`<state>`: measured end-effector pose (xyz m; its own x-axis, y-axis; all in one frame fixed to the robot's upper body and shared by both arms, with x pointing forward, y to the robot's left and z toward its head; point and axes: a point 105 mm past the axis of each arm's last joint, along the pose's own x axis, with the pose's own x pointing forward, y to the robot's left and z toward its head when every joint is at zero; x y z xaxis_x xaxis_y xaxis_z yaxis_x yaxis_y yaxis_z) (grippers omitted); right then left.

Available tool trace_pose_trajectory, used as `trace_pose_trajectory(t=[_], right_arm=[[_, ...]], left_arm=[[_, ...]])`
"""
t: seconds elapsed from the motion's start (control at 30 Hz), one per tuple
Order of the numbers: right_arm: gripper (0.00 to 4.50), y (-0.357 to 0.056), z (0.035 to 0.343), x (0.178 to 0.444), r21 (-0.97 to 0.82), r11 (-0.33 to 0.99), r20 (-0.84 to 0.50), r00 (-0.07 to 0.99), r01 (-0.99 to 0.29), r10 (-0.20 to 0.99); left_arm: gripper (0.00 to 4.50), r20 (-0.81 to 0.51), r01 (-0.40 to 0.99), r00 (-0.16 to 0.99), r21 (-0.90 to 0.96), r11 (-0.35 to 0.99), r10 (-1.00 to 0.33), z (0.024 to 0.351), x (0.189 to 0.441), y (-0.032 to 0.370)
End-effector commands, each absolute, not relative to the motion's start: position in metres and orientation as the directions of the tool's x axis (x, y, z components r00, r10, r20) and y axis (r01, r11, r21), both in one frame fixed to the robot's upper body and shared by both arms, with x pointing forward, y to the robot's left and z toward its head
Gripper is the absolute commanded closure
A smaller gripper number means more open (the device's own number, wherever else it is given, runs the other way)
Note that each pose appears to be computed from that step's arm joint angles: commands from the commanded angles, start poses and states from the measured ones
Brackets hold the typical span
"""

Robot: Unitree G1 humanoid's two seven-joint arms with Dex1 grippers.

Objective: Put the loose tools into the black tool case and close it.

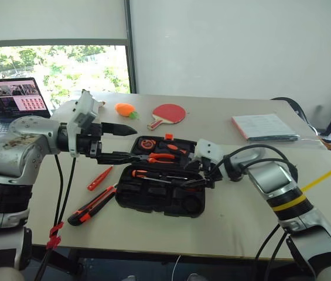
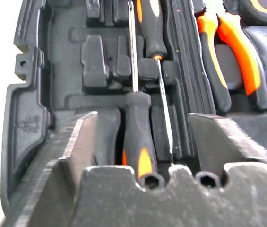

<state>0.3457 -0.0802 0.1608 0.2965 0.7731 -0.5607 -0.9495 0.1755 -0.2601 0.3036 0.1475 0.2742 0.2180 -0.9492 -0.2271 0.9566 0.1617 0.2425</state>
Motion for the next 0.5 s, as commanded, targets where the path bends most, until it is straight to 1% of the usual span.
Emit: trace_pose_trajectory(t=[0.03, 0.1, 0.23, 0.33, 0.5], right_arm=[[2.48, -0.074, 0.163, 0.346, -0.262, 0.182, -0.539, 0.3, -0.948, 0.787], [3.08, -0.072, 0.161, 0.347, -0.254, 0.188, -0.536, 0.3, -0.949, 0.79], [4.48, -0.069, 0.156, 0.348, -0.244, 0.192, -0.538, 0.298, -0.951, 0.789], [4.48, -0.07, 0.151, 0.349, -0.246, 0.188, -0.555, 0.297, -0.951, 0.777], [4.48, -0.07, 0.146, 0.358, -0.249, 0.22, -0.556, 0.326, -0.943, 0.765]], left_arm=[[0.0, -0.228, 0.947, 0.207, 0.289, 0.137, -0.951, 0.282, 0.301, 0.145], [0.0, -0.233, 0.947, 0.208, 0.29, 0.136, -0.95, 0.281, 0.301, 0.145], [0.0, -0.237, 0.948, 0.207, 0.288, 0.135, -0.949, 0.28, 0.3, 0.146], [0.0, -0.241, 0.949, 0.208, 0.286, 0.135, -0.948, 0.279, 0.299, 0.146], [0.0, -0.246, 0.948, 0.209, 0.287, 0.135, -0.946, 0.278, 0.298, 0.146]])
